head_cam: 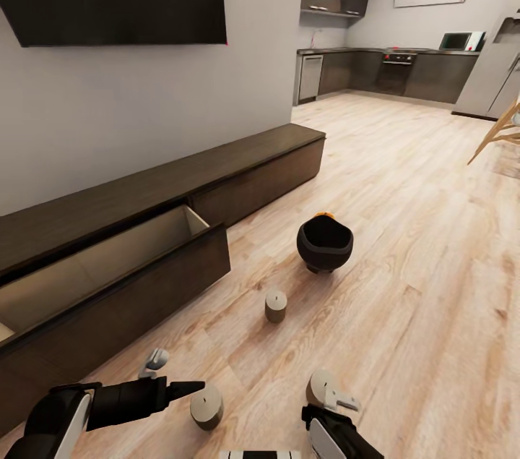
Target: Place each of the two pumpkins and all three candles from the living room inside a cabinet in the living room (use any cabinet), then make sure every cabinet is closed, and position the cauldron so it is next to a table in the living room.
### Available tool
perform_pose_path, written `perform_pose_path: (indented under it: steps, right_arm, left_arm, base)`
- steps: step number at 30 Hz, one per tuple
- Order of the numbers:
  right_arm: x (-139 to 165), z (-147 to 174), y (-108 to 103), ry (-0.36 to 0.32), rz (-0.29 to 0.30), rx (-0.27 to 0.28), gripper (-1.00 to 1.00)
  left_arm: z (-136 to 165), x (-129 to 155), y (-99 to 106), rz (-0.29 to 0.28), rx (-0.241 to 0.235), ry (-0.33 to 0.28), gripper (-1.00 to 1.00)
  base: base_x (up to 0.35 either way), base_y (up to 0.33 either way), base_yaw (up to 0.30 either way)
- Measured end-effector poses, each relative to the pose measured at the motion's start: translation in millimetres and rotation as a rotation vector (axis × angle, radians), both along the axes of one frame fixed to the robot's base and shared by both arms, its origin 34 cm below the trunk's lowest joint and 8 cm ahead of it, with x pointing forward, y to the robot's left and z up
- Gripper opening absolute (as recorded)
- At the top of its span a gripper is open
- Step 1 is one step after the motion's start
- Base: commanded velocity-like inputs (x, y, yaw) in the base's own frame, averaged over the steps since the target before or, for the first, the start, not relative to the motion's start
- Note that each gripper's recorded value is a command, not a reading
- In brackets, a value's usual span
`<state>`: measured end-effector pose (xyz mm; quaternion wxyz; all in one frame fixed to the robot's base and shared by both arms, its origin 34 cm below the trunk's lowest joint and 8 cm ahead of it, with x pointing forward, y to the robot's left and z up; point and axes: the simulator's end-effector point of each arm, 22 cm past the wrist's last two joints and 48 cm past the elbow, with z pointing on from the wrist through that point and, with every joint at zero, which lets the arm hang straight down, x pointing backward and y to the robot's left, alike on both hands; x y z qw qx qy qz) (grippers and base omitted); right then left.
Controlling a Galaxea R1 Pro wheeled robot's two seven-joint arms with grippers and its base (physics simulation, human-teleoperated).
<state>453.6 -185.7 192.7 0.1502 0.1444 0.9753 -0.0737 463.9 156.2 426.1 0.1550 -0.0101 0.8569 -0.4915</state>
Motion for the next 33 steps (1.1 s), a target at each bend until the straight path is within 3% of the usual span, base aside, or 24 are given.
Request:
perform_pose_path:
  steps: [2, 4, 11, 21, 33]
  right_arm:
    - [7.4, 6.1, 7.6, 0.056, 0.046, 0.018, 1.0]
    - [19.4, 14.7, 12.1, 0.07, 0.072, 0.024, 1.0]
    - [64.4, 46.8, 11.7, 0.073, 0.111, -0.013, 1.0]
    - [75.7, 56.7, 12.5, 0.109, 0.14, -0.013, 1.0]
    - [76.9, 57.1, 10.7, 0.111, 0.139, -0.014, 1.0]
  left_arm:
    - [-0.2, 0.2, 0.9, 0.001, 0.002, 0.0, 1.0]
    - [-0.3, 0.3, 1.2, 0.001, 0.003, -0.001, 1.0]
    - [-1.8, 0.5, 2.6, 0.003, 0.011, 0.0, 1.0]
    - [-2.5, 0.8, 3.5, 0.004, 0.016, -0.001, 1.0]
    - [-1.5, 1.7, 4.6, 0.005, 0.018, -0.005, 1.0]
  base:
    - [0.0, -0.002, 0.0]
    - [0.0, -0.001, 0.0]
    - [0.0, 0.0, 0.0]
    - [0.0, -0.008, 0.0]
    - [0.0, -0.127, 0.0]
